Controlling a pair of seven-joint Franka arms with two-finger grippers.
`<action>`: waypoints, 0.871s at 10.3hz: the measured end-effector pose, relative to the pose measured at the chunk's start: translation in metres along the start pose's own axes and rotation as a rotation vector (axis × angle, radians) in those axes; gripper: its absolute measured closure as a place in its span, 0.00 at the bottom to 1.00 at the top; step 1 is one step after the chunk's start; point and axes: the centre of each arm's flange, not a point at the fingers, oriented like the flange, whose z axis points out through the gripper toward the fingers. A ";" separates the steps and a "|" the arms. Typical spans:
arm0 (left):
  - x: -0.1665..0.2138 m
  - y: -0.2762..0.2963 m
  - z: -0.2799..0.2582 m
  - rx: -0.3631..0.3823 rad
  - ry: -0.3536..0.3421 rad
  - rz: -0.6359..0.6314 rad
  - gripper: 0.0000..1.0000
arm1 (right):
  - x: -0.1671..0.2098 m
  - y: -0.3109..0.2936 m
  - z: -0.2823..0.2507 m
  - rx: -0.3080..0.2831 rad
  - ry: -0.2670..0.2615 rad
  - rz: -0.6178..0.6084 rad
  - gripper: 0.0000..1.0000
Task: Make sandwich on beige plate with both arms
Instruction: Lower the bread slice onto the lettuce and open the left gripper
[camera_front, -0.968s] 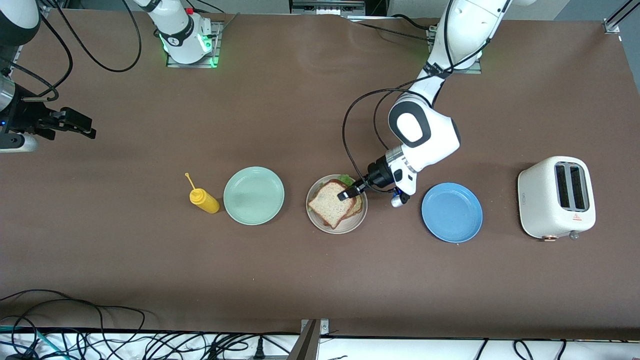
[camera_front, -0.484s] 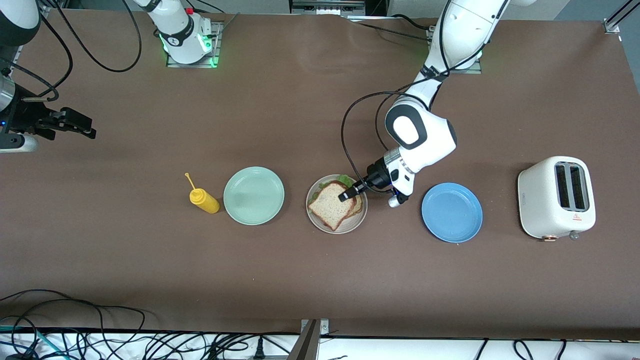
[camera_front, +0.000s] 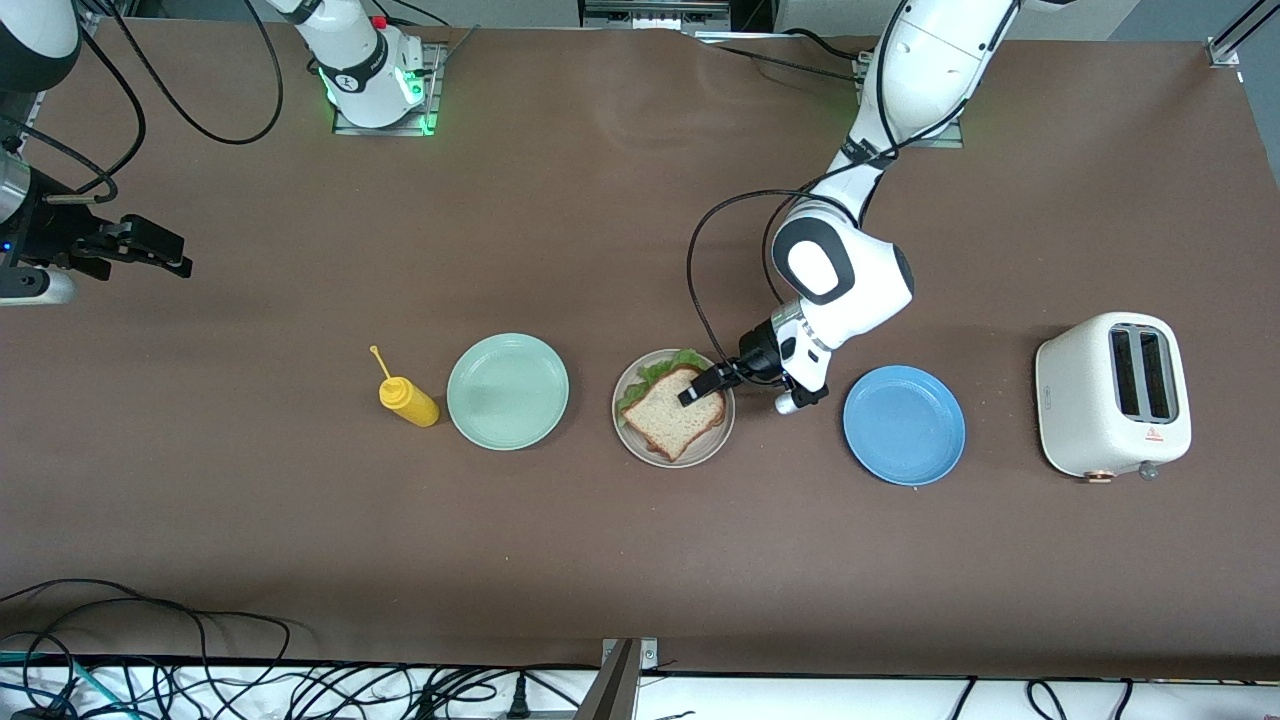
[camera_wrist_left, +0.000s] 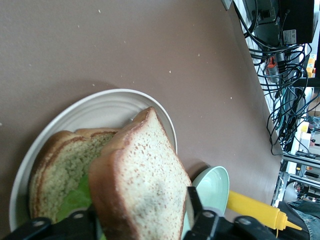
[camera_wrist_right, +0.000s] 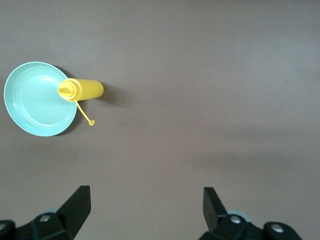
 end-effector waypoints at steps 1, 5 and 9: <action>0.007 -0.002 -0.004 0.002 0.014 0.008 0.10 | 0.000 0.000 0.000 0.000 0.000 0.000 0.00; 0.037 -0.007 -0.027 0.040 0.064 0.090 0.00 | 0.000 0.000 0.000 0.000 0.000 0.000 0.00; 0.040 -0.012 -0.035 0.057 0.085 0.092 0.00 | 0.000 0.000 0.000 0.000 0.000 -0.001 0.00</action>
